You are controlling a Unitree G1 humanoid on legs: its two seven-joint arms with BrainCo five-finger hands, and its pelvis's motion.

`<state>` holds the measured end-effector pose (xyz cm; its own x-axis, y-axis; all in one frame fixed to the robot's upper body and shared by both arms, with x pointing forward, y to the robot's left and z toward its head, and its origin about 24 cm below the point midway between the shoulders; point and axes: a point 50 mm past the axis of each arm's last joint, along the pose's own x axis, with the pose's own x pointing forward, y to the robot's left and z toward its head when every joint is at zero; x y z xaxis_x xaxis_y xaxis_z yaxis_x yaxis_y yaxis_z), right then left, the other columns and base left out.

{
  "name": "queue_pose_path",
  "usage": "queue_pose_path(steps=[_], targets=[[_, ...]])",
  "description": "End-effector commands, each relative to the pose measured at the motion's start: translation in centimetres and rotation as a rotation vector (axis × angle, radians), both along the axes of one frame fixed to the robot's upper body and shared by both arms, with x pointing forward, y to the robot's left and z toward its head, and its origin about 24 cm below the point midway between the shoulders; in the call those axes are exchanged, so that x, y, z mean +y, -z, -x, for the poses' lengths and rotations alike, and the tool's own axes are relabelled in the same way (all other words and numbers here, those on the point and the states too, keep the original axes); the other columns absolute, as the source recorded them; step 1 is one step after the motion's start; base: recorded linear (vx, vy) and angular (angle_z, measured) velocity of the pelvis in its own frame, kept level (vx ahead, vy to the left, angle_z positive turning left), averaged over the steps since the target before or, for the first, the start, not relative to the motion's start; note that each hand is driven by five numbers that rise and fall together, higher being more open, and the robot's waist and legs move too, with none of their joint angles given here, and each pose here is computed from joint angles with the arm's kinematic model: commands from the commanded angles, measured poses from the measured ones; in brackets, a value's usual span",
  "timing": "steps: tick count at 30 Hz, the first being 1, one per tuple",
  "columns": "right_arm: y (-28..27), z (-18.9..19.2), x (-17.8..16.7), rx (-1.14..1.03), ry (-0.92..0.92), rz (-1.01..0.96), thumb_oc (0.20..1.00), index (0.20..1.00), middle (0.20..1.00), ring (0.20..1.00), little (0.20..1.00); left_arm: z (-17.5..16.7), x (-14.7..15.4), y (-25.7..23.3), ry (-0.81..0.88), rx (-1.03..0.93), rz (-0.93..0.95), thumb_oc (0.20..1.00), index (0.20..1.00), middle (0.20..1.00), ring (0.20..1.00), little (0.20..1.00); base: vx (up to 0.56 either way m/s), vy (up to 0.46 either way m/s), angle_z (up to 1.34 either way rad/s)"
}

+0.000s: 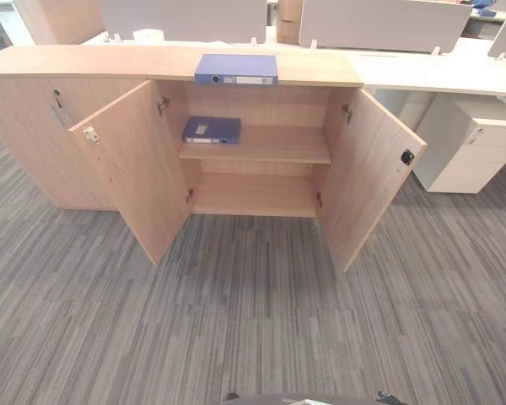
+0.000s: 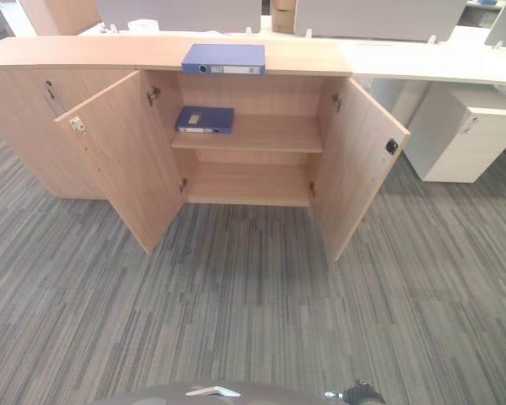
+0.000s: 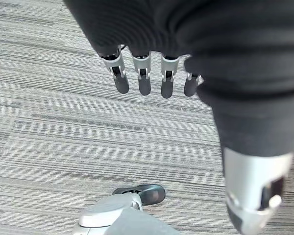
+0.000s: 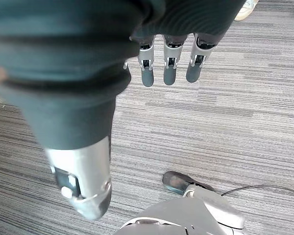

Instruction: Put the empty folder in the office cabinet

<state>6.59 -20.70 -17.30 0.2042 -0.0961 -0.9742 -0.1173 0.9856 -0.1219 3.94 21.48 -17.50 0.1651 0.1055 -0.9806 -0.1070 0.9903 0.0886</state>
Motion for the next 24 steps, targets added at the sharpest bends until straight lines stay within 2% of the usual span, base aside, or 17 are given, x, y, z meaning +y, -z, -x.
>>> queue_pose_path(steps=[1, 9, 13, 24], targets=[[-0.4, -1.3, -1.1, 0.002, -0.057, 0.047, 1.000, 1.000, 1.000, 1.000, 1.000, -1.6, 0.9, -0.3, -0.006, -0.027, -0.026, 1.000, 1.000, 1.000, 1.000, 1.000, 0.07, -0.035, 0.06], [-0.6, -1.8, -1.7, -0.006, -0.070, 0.063, 1.000, 1.000, 1.000, 1.000, 1.000, -2.9, 1.3, -0.6, -0.030, -0.075, -0.032, 1.000, 1.000, 1.000, 1.000, 1.000, 0.03, -0.059, 0.03], [-0.9, -2.9, -2.2, -0.037, -0.093, 0.083, 1.000, 1.000, 1.000, 1.000, 1.000, -4.4, 1.2, -0.8, -0.104, -0.135, -0.026, 1.000, 1.000, 1.000, 1.000, 1.000, 0.01, -0.084, 0.13], [-1.5, -3.4, -4.1, -0.038, -0.111, 0.142, 1.000, 1.000, 1.000, 1.000, 1.000, -3.4, 2.2, -0.9, -0.173, -0.131, -0.057, 1.000, 1.000, 1.000, 1.000, 1.000, 0.25, 0.061, 0.00]])
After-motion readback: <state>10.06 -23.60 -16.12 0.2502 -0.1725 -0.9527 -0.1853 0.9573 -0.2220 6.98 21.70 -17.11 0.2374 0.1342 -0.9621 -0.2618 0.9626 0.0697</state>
